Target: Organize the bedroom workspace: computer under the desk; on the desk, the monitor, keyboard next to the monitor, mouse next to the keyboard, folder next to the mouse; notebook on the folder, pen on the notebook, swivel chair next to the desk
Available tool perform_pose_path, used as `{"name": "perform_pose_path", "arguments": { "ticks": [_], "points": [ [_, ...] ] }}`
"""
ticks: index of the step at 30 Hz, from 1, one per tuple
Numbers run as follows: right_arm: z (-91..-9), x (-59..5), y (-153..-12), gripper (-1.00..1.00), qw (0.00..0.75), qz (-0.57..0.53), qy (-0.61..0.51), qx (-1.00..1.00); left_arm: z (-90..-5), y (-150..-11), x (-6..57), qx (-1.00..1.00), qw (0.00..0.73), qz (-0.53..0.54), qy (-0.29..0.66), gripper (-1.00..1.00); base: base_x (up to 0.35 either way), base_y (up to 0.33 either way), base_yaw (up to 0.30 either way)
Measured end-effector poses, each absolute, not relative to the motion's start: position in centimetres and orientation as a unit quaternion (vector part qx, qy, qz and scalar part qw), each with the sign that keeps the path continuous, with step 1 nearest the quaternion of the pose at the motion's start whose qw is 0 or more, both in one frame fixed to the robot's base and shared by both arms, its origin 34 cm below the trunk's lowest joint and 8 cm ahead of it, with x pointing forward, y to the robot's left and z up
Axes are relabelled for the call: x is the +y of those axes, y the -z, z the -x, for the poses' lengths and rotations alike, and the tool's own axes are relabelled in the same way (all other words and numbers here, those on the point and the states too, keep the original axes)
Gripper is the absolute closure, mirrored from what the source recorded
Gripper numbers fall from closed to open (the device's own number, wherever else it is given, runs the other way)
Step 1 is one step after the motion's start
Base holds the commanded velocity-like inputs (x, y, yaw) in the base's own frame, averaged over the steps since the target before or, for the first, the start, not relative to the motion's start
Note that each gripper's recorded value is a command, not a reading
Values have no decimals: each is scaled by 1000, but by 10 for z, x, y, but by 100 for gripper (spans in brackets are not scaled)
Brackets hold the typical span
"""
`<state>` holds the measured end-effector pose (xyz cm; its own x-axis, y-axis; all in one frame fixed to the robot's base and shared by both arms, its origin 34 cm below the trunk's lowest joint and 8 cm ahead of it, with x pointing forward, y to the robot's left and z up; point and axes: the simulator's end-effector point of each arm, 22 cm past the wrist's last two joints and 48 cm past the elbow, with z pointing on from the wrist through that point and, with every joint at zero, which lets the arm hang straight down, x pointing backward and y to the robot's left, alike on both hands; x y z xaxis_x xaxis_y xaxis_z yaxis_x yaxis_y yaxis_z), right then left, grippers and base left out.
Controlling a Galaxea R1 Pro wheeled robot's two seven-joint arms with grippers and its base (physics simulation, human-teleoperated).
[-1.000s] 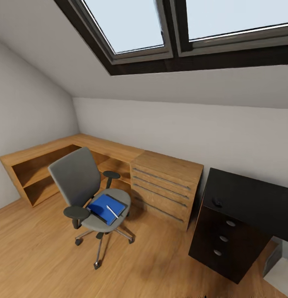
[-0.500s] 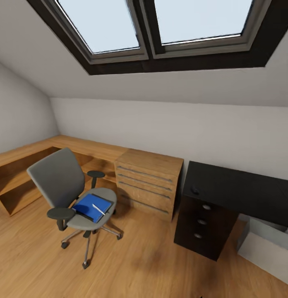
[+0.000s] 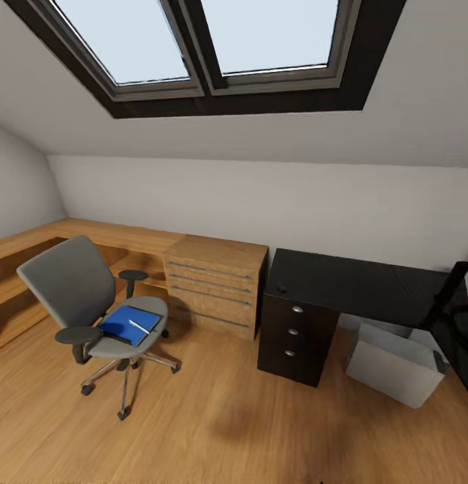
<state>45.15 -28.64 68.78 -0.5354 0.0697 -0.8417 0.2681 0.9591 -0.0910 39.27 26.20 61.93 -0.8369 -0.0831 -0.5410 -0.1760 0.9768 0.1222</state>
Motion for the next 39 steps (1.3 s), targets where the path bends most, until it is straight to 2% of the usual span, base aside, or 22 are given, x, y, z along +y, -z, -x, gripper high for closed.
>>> {"name": "perform_pose_path", "arguments": {
  "ticks": [23,39],
  "points": [
    [-436,-286,-673,-100,450,-92,107,882,-384,-613,262,957,269,69,-85,-100,-336,-16,-129],
    [-434,-284,-670,-100,447,-89,105,884,-383,-612,263,957,268,71,-86,-100,-336,-5,-262]
  ]
}}
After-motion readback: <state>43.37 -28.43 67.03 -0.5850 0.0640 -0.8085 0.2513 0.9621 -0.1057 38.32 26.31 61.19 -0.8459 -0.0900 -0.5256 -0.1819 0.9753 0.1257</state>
